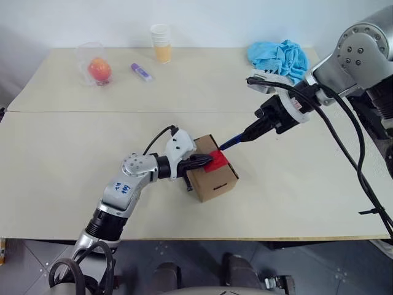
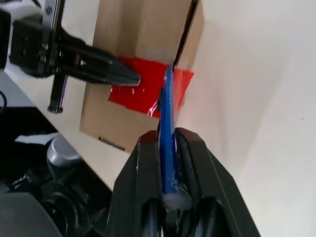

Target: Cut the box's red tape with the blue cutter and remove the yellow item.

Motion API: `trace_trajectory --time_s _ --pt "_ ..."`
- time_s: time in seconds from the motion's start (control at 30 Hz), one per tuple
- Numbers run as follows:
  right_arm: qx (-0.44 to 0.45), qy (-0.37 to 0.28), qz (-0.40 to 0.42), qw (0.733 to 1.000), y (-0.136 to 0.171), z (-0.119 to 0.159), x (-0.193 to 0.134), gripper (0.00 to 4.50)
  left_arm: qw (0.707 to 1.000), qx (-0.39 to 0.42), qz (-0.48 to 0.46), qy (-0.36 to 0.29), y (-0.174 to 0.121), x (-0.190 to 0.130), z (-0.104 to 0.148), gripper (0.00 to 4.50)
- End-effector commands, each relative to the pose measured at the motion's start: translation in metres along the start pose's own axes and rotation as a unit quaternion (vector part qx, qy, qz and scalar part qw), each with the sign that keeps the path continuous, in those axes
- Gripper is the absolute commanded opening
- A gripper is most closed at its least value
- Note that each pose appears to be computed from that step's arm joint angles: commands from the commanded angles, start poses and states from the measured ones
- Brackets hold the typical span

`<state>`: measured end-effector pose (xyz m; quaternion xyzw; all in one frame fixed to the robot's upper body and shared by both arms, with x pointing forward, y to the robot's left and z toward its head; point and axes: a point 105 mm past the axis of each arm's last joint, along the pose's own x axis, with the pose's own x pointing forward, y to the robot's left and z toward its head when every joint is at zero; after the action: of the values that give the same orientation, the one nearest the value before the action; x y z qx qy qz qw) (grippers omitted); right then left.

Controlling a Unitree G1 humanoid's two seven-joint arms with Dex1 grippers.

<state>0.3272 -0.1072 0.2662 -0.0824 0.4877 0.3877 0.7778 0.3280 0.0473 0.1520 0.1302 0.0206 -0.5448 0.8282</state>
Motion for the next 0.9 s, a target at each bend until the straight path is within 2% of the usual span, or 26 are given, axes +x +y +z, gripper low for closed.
trace_trajectory --time_s 0.03,0.5,0.73,0.9 --pt "-0.019 0.019 0.05 0.998 0.024 0.0 0.0 0.17 0.997 -0.038 -0.01 0.063 -0.011 0.006 -0.039 0.0" --pt "0.001 0.058 0.06 0.996 0.023 -0.014 -0.002 0.17 0.996 -0.046 -0.004 0.07 -0.013 0.002 -0.045 0.0" --pt "0.013 0.025 0.047 0.999 0.023 0.011 -0.001 0.17 0.996 -0.049 -0.003 0.069 -0.013 0.002 -0.045 0.0" --pt "0.012 0.031 0.044 0.998 0.024 0.015 0.001 0.17 0.996 -0.049 -0.004 0.072 -0.014 0.002 -0.046 0.0"
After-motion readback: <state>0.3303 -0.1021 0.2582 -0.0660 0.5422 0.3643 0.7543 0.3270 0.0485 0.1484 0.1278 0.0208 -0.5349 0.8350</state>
